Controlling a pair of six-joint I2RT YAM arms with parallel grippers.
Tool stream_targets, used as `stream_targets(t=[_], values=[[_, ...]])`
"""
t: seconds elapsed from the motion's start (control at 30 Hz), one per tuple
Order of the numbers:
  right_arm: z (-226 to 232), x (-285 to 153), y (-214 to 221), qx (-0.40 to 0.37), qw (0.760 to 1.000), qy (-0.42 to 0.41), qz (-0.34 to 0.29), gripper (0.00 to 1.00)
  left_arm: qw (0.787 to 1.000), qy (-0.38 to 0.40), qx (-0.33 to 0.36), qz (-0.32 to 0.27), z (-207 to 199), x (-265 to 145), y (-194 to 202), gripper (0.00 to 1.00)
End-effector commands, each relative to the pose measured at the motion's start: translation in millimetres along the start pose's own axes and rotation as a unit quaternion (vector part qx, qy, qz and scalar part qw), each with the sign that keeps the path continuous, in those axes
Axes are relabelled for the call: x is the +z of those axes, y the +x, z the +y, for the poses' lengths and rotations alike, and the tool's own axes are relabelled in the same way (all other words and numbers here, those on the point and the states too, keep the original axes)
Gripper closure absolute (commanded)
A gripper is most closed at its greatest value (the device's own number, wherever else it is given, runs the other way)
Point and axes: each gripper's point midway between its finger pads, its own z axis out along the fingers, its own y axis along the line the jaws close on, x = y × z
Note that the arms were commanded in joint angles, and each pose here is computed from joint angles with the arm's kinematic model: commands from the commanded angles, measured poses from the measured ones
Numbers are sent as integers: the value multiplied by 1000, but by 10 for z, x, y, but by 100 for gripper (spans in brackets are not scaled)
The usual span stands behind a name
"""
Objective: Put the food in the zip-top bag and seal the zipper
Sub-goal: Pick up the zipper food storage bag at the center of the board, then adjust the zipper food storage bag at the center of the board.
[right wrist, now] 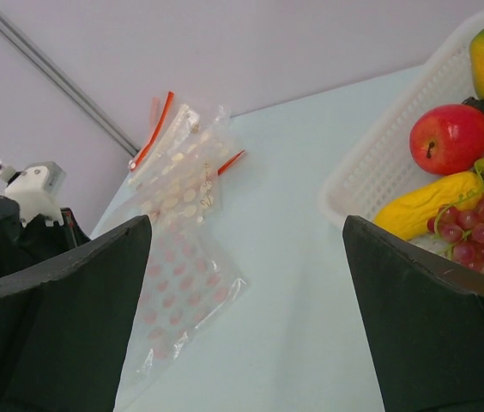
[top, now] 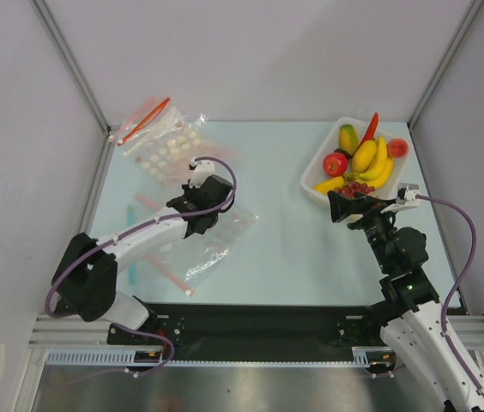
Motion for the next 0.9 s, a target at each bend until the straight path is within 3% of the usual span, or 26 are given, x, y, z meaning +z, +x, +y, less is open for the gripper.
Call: stream_targets(t=[0.0, 0.23, 0.43, 0.6, 0.7, 0.83, 0.87], values=[[89, 23, -78, 2, 1000, -20, -12, 0, 995, 86, -48, -30, -184, -260, -249, 100], [285, 132, 176, -5, 996, -80, 48, 1, 947, 297, -106, -61, -499, -823, -344, 100], [323, 309, 461, 8, 989, -91, 113, 0, 950, 298, -77, -58, -534, -932, -285, 100], [292, 465, 704, 61, 985, -68, 146, 0, 950, 303, -51, -50, -663, -982, -216, 100], [422, 476, 784, 36, 981, -104, 162, 0, 950, 306, -39, -45, -718, -987, -183, 100], [696, 433, 862, -40, 975, -146, 164, 2, 953, 299, -27, -41, -733, -977, -165, 100], [714, 449, 859, -91, 974, -151, 145, 3, 953, 299, -24, -40, -738, -979, -155, 100]])
